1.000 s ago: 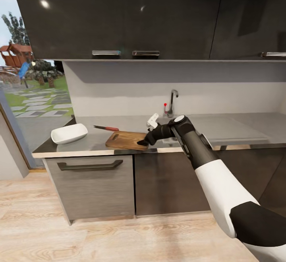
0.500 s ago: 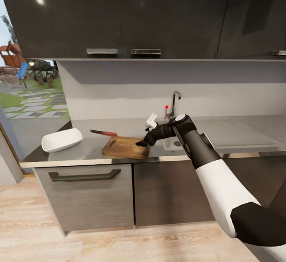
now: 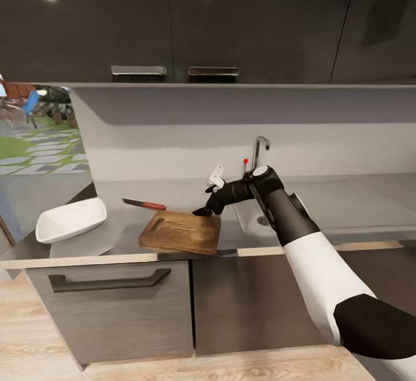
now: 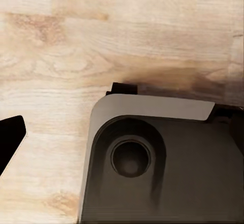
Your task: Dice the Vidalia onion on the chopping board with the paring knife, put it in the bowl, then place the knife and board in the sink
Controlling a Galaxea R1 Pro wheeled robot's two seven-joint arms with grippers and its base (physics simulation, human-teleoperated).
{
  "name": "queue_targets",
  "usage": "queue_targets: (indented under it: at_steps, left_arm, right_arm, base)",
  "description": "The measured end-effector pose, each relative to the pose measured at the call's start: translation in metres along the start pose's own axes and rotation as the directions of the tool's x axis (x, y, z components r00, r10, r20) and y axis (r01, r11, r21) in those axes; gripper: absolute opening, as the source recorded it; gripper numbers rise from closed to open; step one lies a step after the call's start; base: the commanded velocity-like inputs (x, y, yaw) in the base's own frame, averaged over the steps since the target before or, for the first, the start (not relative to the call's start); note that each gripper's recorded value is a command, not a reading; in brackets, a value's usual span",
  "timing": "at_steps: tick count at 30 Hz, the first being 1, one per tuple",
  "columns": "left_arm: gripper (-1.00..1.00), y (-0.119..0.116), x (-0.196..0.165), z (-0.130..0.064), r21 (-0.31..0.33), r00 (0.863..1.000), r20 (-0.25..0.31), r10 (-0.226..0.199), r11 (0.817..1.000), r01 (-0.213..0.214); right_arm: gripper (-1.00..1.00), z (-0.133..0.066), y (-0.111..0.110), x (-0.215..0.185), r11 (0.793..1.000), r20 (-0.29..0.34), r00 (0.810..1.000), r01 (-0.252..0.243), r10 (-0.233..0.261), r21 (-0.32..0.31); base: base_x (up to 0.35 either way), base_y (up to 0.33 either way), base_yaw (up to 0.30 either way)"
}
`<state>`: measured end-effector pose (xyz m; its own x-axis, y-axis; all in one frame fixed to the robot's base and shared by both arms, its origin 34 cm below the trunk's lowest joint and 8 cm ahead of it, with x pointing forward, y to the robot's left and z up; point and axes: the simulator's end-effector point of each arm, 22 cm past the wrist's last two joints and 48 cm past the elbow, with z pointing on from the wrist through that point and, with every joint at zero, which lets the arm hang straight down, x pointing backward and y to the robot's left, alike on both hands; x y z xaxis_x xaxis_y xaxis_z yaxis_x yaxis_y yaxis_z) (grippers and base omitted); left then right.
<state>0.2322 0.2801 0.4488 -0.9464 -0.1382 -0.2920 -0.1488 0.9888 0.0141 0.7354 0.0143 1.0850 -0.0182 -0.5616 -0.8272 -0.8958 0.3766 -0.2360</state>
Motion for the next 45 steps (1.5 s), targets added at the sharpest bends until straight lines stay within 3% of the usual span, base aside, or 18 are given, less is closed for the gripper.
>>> queue_targets:
  at_steps: [4,9,18,36,41,45]
  left_arm:
    - [1.00,0.007,0.036,-0.005,-0.013,0.997,-0.076,0.003,1.000,-0.004]
    - [1.00,0.011,0.061,-0.010,-0.021,0.991,-0.131,0.004,1.000,-0.007]
    - [1.00,0.009,0.069,-0.012,-0.017,0.989,-0.149,0.004,1.000,-0.006]
    - [1.00,0.011,0.063,-0.041,-0.015,0.987,-0.159,0.006,1.000,-0.009]
    - [1.00,0.010,0.062,-0.049,-0.014,0.987,-0.162,0.006,1.000,-0.009]
    - [1.00,0.010,0.060,-0.055,-0.014,0.987,-0.163,0.006,1.000,-0.008]
  right_arm:
    - [1.00,0.003,0.005,-0.004,1.000,0.006,1.000,0.003,-0.003,-0.010]
    - [1.00,0.008,0.012,-0.011,1.000,0.018,1.000,0.008,-0.008,-0.024]
    - [1.00,0.009,0.013,-0.014,0.999,0.026,0.999,0.022,-0.021,-0.027]
    - [1.00,-0.001,0.010,-0.038,0.998,0.025,0.999,0.041,-0.040,-0.038]
    - [1.00,0.015,0.030,-0.029,0.993,-0.046,0.995,0.083,-0.087,-0.086]
    - [1.00,0.022,0.040,-0.031,0.987,-0.058,0.991,0.112,-0.120,-0.117]
  base:
    - [0.210,0.000,0.000]
    - [0.044,0.000,0.000]
    - [0.004,0.000,0.000]
    - [0.000,0.000,0.000]
    - [0.000,0.000,0.000]
    - [0.000,0.000,0.000]
